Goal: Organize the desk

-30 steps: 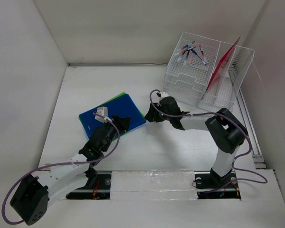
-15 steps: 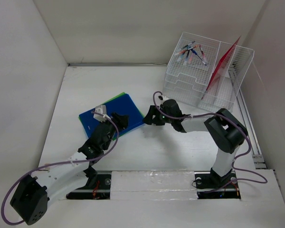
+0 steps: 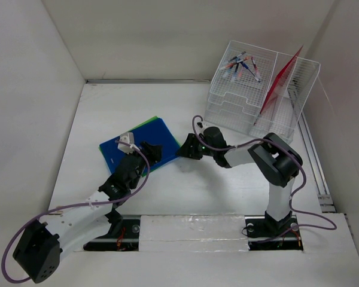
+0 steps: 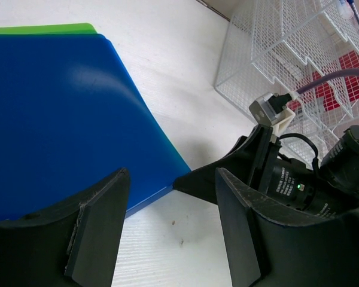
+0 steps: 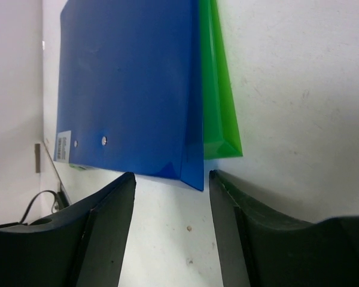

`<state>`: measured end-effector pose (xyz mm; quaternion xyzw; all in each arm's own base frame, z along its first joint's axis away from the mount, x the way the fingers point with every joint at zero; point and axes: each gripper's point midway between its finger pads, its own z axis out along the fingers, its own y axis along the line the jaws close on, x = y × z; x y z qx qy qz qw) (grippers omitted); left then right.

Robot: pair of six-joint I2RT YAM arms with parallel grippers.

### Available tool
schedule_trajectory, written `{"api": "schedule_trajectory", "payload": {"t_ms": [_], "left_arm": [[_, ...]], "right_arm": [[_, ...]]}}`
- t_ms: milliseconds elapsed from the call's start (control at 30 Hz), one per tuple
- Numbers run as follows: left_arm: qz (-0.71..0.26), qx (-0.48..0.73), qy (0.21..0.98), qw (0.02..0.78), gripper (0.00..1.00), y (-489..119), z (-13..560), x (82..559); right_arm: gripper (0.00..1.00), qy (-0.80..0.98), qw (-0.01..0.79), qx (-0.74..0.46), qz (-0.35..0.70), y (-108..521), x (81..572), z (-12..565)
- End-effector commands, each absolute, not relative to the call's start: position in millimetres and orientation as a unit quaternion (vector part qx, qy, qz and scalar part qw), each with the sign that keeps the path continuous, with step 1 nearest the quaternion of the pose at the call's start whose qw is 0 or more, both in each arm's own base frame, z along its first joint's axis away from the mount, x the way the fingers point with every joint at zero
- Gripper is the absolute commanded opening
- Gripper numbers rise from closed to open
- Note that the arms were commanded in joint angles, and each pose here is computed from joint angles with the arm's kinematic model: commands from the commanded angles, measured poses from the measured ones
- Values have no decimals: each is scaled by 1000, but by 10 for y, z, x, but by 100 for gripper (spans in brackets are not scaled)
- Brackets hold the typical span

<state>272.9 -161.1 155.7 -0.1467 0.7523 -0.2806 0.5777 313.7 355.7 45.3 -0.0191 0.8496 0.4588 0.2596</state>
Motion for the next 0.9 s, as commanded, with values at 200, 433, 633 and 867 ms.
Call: {"api": "schedule_trajectory", "payload": {"t_ms": [200, 433, 633, 867], "left_arm": [[-297, -146, 729, 599, 55, -1635, 1845, 2759], [-297, -144, 730, 599, 55, -1641, 1854, 2763], [-298, -143, 732, 596, 55, -1685, 1845, 2795], [-303, -140, 725, 603, 55, -1708, 1915, 2824]], "right_arm": [[52, 818, 265, 21, 510, 3589, 3373, 491], [25, 813, 267, 40, 516, 3532, 3379, 439], [6, 807, 284, 35, 516, 3420, 3321, 587], [0, 808, 320, 34, 494, 2988, 3214, 811]]}}
